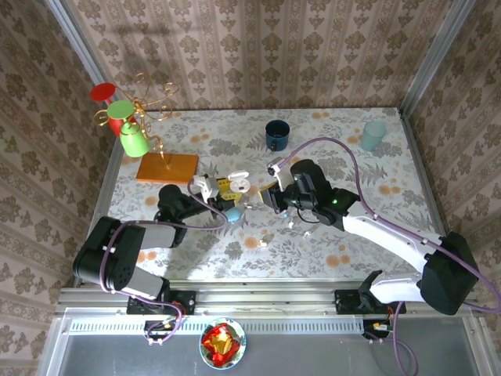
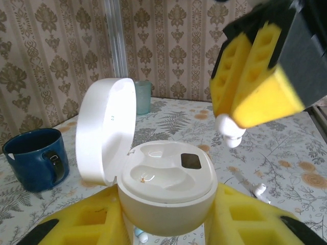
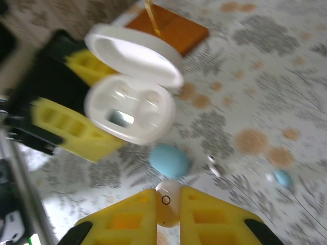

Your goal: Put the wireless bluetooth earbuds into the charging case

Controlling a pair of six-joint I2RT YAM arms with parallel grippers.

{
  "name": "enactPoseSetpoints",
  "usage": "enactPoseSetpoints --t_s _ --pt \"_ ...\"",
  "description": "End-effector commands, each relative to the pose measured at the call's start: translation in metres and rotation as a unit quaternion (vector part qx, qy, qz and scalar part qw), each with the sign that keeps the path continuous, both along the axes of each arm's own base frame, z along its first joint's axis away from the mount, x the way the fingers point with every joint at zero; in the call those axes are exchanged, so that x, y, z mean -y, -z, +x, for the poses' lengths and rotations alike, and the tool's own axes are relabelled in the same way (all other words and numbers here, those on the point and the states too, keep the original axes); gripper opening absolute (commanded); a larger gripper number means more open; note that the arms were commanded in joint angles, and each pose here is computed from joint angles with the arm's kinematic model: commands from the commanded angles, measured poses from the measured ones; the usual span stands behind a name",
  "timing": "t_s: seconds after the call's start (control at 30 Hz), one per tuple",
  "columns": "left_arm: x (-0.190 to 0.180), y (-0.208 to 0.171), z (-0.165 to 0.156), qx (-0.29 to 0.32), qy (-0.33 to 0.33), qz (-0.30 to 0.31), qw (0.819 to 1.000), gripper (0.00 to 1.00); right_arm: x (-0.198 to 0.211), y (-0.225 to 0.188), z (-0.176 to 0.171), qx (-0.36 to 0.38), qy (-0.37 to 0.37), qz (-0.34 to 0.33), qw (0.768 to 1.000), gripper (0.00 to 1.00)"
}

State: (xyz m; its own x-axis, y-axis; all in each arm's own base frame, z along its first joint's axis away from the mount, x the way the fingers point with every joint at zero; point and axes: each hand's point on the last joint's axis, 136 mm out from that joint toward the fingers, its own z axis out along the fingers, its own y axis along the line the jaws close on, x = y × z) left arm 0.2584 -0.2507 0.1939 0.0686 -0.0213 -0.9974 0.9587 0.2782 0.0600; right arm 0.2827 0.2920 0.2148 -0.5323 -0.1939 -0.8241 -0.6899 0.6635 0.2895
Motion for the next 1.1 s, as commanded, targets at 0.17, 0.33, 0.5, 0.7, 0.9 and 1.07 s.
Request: enactPoseSetpoints --t_s 0.17,0.33,0.5,0.7,0.9,1.07 --pt "0.006 -0.011 -0.008 0.024 0.037 -0.006 0.999 0.34 -0.026 -0.045 -0.004 0.051 -0.080 0.052 0.994 0.16" --pt "0.008 -0.012 -0.010 0.020 0.046 -0.007 0.999 0.34 -0.033 -0.043 0.005 0.050 -0.083 0.037 0.995 0.16" --pt "0.009 -0.014 -0.013 0.022 0.052 -0.008 0.998 0.34 -0.034 -0.041 0.012 0.047 -0.080 0.036 0.995 0.16" --pt "0.010 -0.012 -0.014 0.020 0.056 -0.007 0.998 0.34 -0.036 -0.027 0.017 0.032 -0.079 0.030 0.996 0.16" --pt "0.010 -0.016 -0.015 0.026 0.054 -0.009 0.998 0.33 -0.035 -0.020 0.019 0.026 -0.073 0.025 0.997 0.16" --pt "0.009 -0.018 -0.017 0.032 0.051 -0.010 0.998 0.33 -0.032 -0.017 0.020 0.025 -0.068 0.020 0.997 0.17"
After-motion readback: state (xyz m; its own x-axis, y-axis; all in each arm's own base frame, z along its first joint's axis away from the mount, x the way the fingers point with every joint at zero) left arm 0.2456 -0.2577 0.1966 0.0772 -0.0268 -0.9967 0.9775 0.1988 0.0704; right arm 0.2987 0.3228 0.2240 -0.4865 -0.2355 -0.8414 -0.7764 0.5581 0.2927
